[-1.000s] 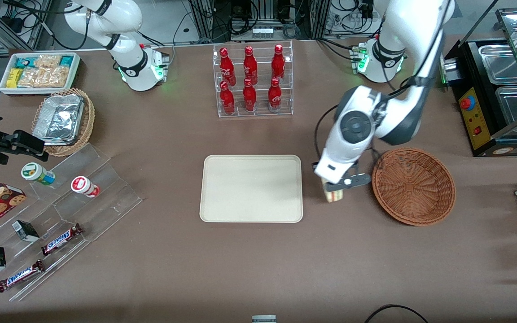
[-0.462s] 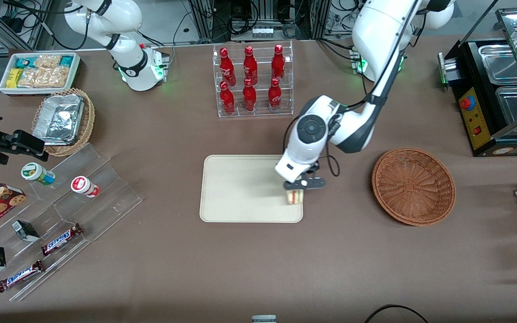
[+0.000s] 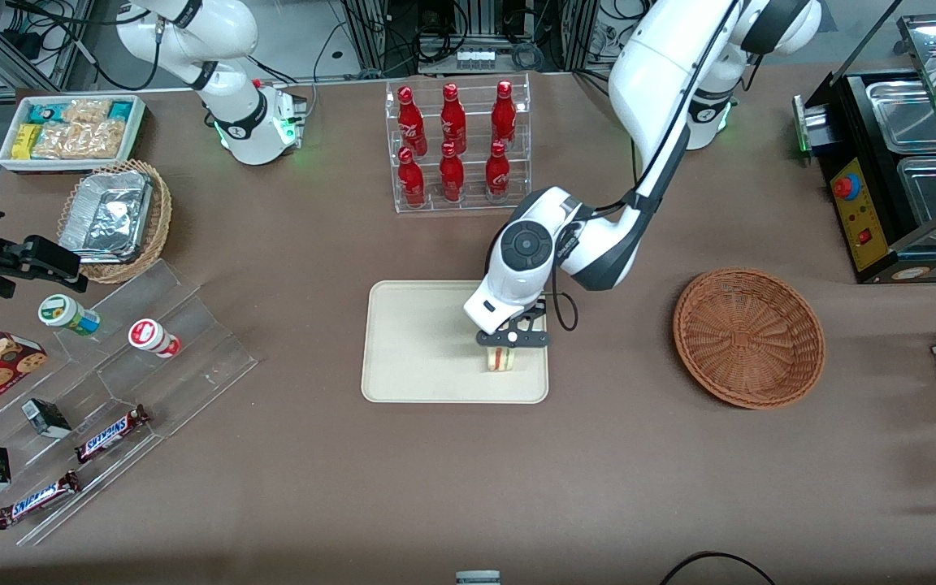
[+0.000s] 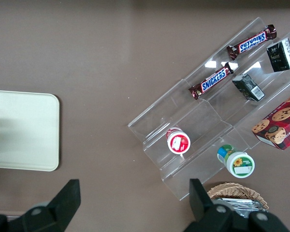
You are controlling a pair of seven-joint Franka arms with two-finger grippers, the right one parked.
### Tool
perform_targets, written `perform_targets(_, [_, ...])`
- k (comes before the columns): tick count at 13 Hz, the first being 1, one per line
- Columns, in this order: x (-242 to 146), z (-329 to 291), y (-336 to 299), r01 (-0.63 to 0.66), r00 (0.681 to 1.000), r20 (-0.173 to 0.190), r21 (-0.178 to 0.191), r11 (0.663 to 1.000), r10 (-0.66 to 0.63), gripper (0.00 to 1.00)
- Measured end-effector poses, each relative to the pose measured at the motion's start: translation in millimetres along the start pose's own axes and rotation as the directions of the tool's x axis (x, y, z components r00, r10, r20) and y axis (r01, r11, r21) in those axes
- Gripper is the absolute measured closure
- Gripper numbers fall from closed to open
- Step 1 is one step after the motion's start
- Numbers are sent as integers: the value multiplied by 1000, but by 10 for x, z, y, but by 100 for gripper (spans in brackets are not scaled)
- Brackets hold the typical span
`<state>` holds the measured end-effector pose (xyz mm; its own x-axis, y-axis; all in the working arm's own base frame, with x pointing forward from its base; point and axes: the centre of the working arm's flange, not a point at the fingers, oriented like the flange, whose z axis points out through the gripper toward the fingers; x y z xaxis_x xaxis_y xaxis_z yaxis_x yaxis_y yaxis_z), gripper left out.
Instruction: Place sandwich from basket to tray
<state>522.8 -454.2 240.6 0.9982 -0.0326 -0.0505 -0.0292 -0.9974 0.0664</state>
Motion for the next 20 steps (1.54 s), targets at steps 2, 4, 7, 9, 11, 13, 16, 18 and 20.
perform_targets(2, [-4, 87, -12, -23, 1000, 11, 7, 1000, 22, 53])
perform_targets(4, [-7, 105, -18, -25, 1000, 15, 10, 1000, 25, 52])
perform_targets(7, [-7, 89, -25, 18, 999, 27, 20, 1000, -18, 23])
perform_targets(9, [-25, -45, -65, 57, 995, 74, 65, 996, -61, 4])
perform_targets(11, [27, -419, -146, 82, 994, 68, 77, 994, -88, 0])
perform_targets(13, [134, -861, -417, 128, 990, 54, 103, 986, -134, 0])
perform_targets(16, [296, -1465, -1025, 223, 974, 2, 113, 968, -225, 0])
perform_targets(18, [350, -1808, -1443, 286, 958, -32, 101, 953, -285, 0])
perform_targets(20, [395, -2052, -1834, 331, 944, -40, 107, 938, -329, 0])
